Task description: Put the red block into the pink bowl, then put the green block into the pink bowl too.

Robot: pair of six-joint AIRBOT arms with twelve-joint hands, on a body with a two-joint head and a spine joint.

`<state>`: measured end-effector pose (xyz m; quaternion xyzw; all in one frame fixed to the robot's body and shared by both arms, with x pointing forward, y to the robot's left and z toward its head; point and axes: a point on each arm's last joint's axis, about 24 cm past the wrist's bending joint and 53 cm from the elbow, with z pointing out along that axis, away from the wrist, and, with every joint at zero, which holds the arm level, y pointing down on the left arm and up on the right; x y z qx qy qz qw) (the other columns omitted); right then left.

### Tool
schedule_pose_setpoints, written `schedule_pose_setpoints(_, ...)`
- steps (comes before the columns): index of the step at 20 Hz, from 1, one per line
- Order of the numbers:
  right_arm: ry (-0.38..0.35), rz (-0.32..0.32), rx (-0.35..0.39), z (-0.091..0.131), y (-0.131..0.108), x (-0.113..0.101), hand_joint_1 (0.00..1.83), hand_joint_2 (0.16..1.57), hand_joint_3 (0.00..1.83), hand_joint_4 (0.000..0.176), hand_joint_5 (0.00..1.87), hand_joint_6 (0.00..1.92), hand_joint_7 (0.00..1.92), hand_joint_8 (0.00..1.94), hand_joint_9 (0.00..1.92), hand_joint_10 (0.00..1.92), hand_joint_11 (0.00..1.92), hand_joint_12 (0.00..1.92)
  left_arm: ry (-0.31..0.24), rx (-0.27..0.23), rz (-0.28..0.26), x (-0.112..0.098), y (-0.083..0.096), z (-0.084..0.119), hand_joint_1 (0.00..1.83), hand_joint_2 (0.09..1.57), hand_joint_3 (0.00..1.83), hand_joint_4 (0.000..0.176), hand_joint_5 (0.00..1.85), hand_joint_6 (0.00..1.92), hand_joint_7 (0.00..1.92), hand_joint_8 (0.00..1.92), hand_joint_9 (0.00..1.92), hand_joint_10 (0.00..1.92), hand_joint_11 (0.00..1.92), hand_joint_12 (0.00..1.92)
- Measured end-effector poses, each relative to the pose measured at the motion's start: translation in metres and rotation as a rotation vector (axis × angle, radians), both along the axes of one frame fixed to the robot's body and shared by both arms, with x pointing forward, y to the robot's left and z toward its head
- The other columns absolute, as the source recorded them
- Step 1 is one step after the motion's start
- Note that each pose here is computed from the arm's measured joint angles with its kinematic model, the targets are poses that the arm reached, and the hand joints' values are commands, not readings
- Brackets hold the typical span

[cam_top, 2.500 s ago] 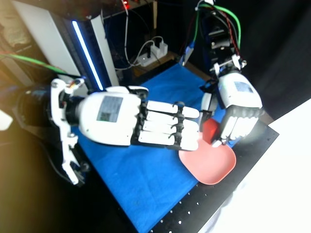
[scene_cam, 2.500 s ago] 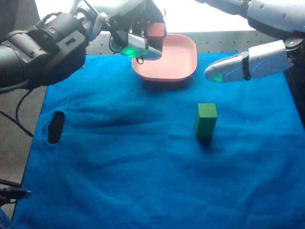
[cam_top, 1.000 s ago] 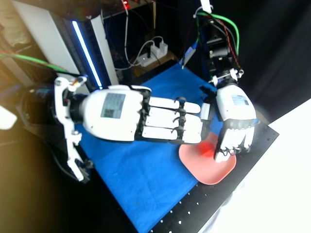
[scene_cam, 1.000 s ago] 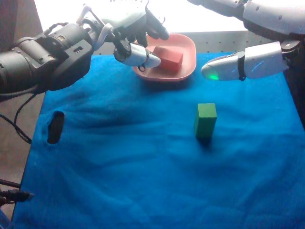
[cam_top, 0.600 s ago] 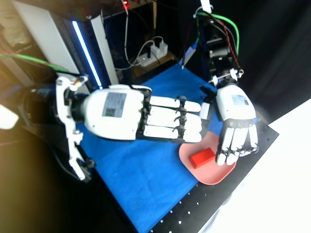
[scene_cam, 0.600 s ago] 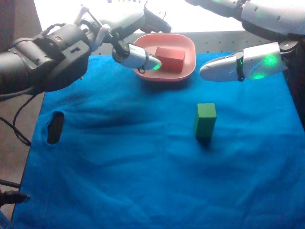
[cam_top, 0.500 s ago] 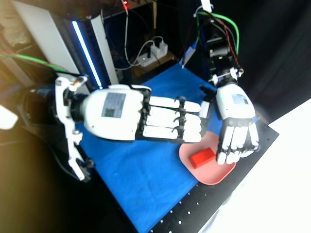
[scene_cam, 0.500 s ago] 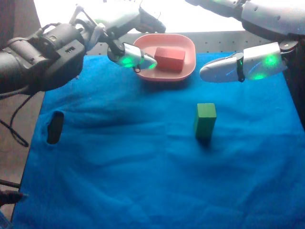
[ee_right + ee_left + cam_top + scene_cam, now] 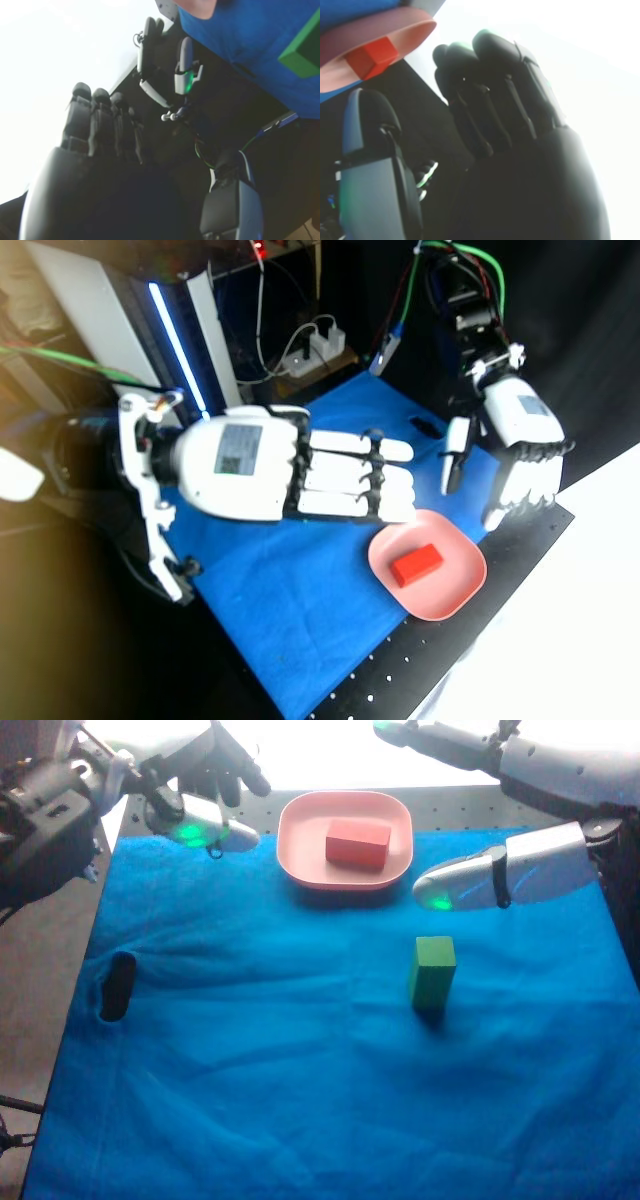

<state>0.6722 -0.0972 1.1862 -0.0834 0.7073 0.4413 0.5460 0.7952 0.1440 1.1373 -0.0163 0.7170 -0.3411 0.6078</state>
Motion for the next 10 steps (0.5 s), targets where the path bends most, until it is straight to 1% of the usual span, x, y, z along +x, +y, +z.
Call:
schedule_pose_setpoints(1, 0.009, -0.002, -0.006, -0.003, -0.001, -0.002, 0.19, 0.84, 0.01, 0.015, 0.04, 0.0, 0.24, 0.0, 0.17, 0.01, 0.0, 0.67, 0.0, 0.001, 0.007, -0.001, 0.004, 0.001, 1.06, 0.95, 0.0, 0.0, 1.01, 0.02, 0.81, 1.1, 0.78, 1.48, 0.72, 1.75)
schedule_pose_setpoints(2, 0.012, 0.002, -0.006, -0.004, -0.002, -0.005, 0.2, 0.84, 0.01, 0.015, 0.04, 0.0, 0.24, 0.0, 0.17, 0.01, 0.0, 0.69, -0.007, 0.006, 0.014, -0.001, 0.009, 0.004, 1.06, 0.95, 0.0, 0.0, 1.01, 0.02, 0.8, 1.13, 0.78, 1.49, 0.72, 1.75)
schedule_pose_setpoints(3, 0.017, 0.002, -0.01, -0.006, -0.003, -0.007, 0.19, 0.89, 0.02, 0.0, 0.04, 0.0, 0.24, 0.0, 0.2, 0.02, 0.0, 0.8, -0.01, 0.003, 0.02, -0.001, 0.013, 0.005, 1.06, 0.96, 0.0, 0.0, 1.0, 0.02, 0.81, 1.19, 0.83, 1.57, 0.79, 1.84)
schedule_pose_setpoints(4, 0.027, 0.003, -0.016, -0.01, -0.004, -0.01, 0.18, 0.89, 0.01, 0.0, 0.04, 0.0, 0.24, 0.0, 0.21, 0.02, 0.0, 0.82, -0.011, -0.003, 0.026, -0.002, 0.017, 0.006, 1.06, 0.97, 0.0, 0.0, 0.99, 0.01, 0.79, 1.28, 0.85, 1.65, 0.82, 1.9)
schedule_pose_setpoints(5, 0.036, 0.006, -0.023, -0.013, -0.004, -0.013, 0.16, 0.89, 0.01, 0.0, 0.04, 0.0, 0.25, 0.0, 0.23, 0.02, 0.0, 0.84, -0.011, -0.003, 0.027, -0.004, 0.02, 0.006, 1.05, 0.98, 0.0, 0.0, 0.98, 0.01, 0.77, 1.29, 0.81, 1.6, 0.77, 1.84)
schedule_pose_setpoints(7, 0.046, 0.012, -0.028, -0.018, -0.003, -0.016, 0.16, 0.89, 0.01, 0.0, 0.04, 0.0, 0.25, 0.0, 0.24, 0.02, 0.0, 0.84, -0.005, 0.001, 0.03, -0.007, 0.022, 0.003, 1.05, 0.98, 0.0, 0.0, 0.98, 0.01, 0.77, 1.29, 0.81, 1.6, 0.77, 1.83)
schedule_pose_setpoints(8, 0.051, 0.019, -0.027, -0.02, -0.001, -0.02, 0.26, 0.87, 0.0, 0.0, 0.04, 0.0, 0.26, 0.0, 0.24, 0.01, 0.0, 0.73, -0.008, 0.01, 0.029, -0.009, 0.024, 0.004, 1.01, 0.97, 0.0, 0.0, 0.92, 0.01, 0.77, 0.85, 0.78, 1.11, 0.69, 1.5)
schedule_pose_setpoints(9, 0.054, 0.023, -0.032, -0.023, 0.0, -0.021, 0.28, 0.86, 0.0, 0.0, 0.04, 0.0, 0.26, 0.0, 0.24, 0.01, 0.0, 0.69, -0.014, 0.012, 0.028, -0.011, 0.025, 0.006, 1.0, 0.97, 0.0, 0.0, 0.91, 0.01, 0.85, 0.58, 0.82, 0.87, 0.68, 1.41)
schedule_pose_setpoints(10, 0.064, 0.023, -0.036, -0.027, 0.0, -0.022, 0.31, 0.83, 0.0, 0.023, 0.05, 0.0, 0.27, 0.0, 0.23, 0.01, 0.0, 0.67, -0.019, 0.008, 0.027, -0.013, 0.026, 0.009, 0.99, 0.95, 0.0, 0.0, 0.88, 0.01, 0.91, 0.36, 0.86, 0.66, 0.67, 1.27)
